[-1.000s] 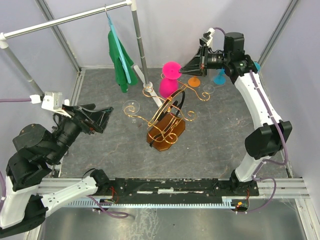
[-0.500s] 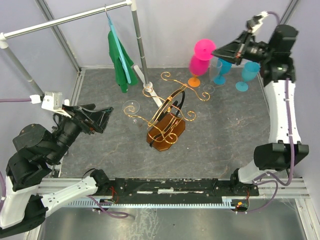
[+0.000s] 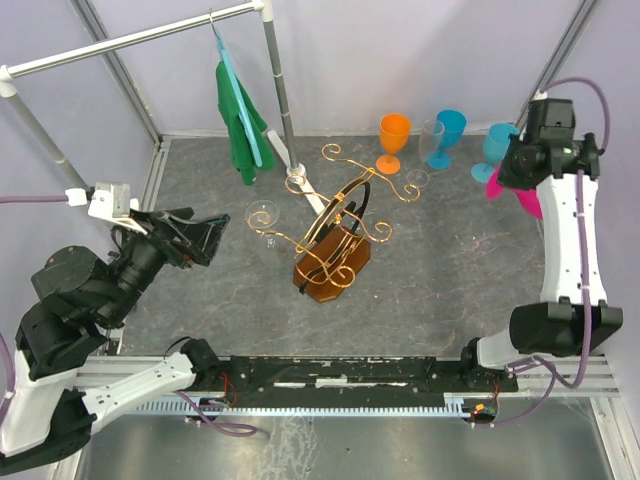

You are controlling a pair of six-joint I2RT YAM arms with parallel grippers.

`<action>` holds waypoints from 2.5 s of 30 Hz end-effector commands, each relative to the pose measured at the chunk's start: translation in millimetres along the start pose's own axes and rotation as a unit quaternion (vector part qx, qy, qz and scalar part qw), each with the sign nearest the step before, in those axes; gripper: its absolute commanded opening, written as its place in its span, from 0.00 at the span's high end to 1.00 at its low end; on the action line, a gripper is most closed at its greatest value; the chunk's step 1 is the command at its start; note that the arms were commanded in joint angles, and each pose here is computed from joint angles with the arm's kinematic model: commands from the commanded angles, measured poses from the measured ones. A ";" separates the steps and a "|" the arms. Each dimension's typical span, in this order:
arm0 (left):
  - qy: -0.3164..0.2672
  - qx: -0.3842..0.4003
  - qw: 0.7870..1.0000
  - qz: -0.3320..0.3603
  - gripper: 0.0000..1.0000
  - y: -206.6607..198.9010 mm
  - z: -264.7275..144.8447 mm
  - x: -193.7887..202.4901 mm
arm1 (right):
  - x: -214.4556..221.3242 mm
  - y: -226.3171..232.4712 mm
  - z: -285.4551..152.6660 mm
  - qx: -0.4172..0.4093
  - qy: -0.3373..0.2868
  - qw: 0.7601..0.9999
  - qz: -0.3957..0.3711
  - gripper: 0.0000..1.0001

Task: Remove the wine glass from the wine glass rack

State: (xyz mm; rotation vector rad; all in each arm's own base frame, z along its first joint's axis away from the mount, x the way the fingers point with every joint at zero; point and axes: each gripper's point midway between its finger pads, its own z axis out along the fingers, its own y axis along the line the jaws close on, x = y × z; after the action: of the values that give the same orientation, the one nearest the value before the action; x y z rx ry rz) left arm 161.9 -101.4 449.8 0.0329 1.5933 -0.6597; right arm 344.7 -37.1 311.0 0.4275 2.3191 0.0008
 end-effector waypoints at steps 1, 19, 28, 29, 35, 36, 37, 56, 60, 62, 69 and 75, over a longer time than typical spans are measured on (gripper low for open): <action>-0.009 0.012 1.000 -0.002 0.07 -10.0 10.7 -4.3 | 11.5 -71.0 23.0 0.213 0.014 0.974 -0.073 0.99; -0.008 0.008 1.000 0.019 0.05 -7.6 12.2 -3.7 | 59.8 -100.6 132.0 0.524 0.037 0.822 -0.219 0.99; -0.010 0.001 1.000 0.016 0.05 -4.3 9.5 -5.2 | 76.6 -94.3 179.2 0.543 0.031 0.796 -0.266 0.99; -0.009 0.001 1.000 0.016 0.05 -4.6 10.5 -4.6 | 81.4 -94.8 184.3 0.546 0.033 0.791 -0.275 1.00; -0.005 0.000 1.000 0.018 0.05 -5.3 14.1 -1.2 | 105.0 -97.7 199.2 0.538 0.055 0.782 -0.308 1.00; -0.004 0.001 1.000 0.018 0.05 -5.8 14.6 -1.1 | 107.8 -97.9 200.4 0.536 0.057 0.783 -0.311 0.99; -0.004 0.001 1.000 0.018 0.05 -6.3 15.1 -1.0 | 110.3 -98.8 201.6 0.533 0.061 0.783 -0.314 0.99; -0.008 -0.006 1.000 0.013 0.04 -1.9 10.3 -3.1 | 113.0 -98.3 222.1 0.553 0.081 0.750 -0.355 1.00; -0.008 -0.007 1.000 0.013 0.04 -1.1 10.5 -1.8 | 117.0 -99.1 223.7 0.543 0.092 0.754 -0.358 0.94; -0.007 -0.007 1.000 0.012 0.04 -1.8 11.5 -1.5 | 118.5 -98.3 224.7 0.539 0.098 0.756 -0.359 0.92; -0.007 -0.004 1.000 0.012 0.04 -3.0 11.2 -2.4 | 127.1 -91.9 231.8 0.503 0.123 0.779 -0.353 0.92; -0.008 -0.002 1.000 0.012 0.05 -4.5 11.8 -3.9 | 134.3 -86.3 235.9 0.488 0.137 0.785 -0.357 0.90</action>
State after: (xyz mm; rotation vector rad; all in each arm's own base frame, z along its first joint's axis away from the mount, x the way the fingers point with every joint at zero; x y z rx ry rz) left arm 169.9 -110.2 448.1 0.0417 1.6009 -0.6469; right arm 388.6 -116.0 43.2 -0.0451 2.4254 -1.7128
